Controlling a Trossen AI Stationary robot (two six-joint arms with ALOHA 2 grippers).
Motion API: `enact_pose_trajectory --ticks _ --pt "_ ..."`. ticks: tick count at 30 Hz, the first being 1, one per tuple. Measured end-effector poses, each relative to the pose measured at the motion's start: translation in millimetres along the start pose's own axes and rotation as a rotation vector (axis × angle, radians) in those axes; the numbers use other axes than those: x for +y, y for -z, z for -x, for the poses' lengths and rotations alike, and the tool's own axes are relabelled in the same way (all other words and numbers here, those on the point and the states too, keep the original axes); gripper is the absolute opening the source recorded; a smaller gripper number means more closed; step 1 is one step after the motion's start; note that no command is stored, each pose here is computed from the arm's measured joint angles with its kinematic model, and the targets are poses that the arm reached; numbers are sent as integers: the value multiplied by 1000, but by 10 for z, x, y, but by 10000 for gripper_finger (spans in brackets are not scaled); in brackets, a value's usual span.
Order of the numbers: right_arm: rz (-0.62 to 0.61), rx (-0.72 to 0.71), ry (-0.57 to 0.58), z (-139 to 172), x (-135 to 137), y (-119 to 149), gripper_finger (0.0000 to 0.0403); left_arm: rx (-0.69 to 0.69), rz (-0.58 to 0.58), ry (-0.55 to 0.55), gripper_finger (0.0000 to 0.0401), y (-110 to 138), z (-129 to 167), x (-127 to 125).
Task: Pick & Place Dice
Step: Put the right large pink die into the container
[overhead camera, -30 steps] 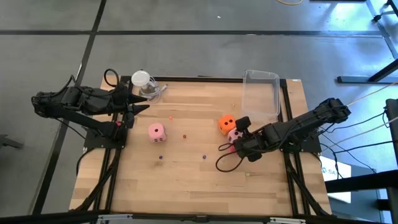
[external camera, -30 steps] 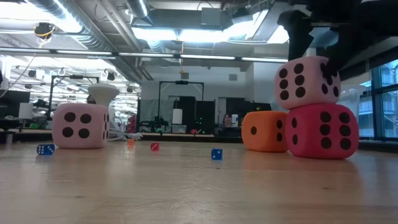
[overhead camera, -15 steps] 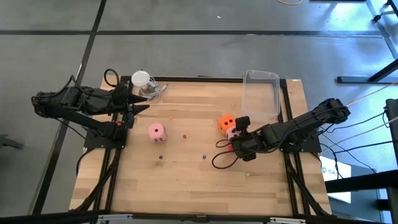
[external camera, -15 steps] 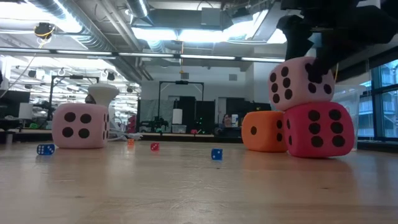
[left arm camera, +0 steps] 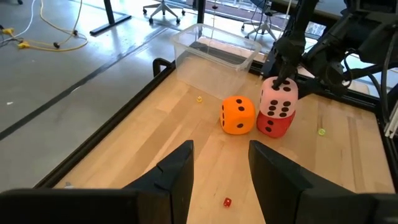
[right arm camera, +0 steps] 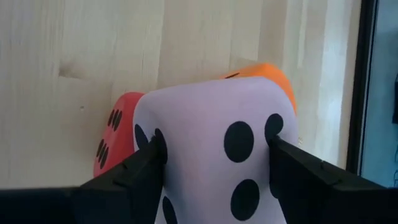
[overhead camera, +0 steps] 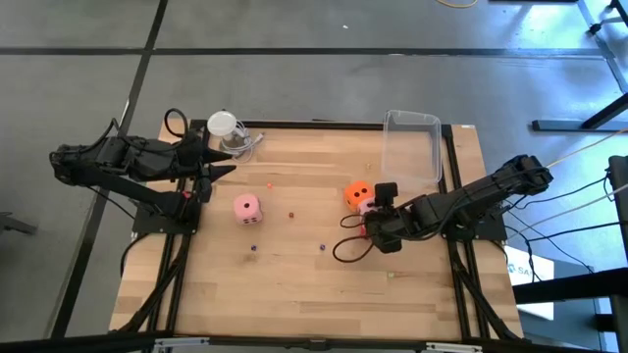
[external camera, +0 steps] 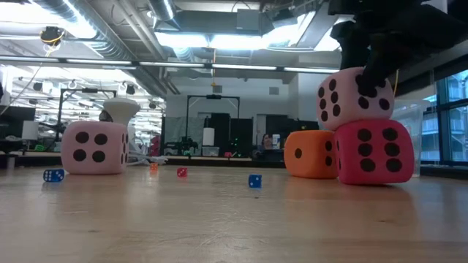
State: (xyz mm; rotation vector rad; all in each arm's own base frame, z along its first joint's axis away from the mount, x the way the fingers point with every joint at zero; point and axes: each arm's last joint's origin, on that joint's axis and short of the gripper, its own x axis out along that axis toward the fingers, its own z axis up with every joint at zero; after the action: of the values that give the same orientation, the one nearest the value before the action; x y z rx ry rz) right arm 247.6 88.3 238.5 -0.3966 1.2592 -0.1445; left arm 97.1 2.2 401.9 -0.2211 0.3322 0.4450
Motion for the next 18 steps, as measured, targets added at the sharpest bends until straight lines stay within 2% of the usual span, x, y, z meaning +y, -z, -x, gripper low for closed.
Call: enact_pose_trajectory --ticks 10,14,18 --pt "-85 15 -33 200 -79 -21 237 0 2 0 145 0 0 0" --pt "-126 28 -63 297 -106 -29 216 0 -15 -1 145 0 0 0" --pt "-174 26 -13 388 -164 -42 180 -4 -16 -10 145 -1 0 3"
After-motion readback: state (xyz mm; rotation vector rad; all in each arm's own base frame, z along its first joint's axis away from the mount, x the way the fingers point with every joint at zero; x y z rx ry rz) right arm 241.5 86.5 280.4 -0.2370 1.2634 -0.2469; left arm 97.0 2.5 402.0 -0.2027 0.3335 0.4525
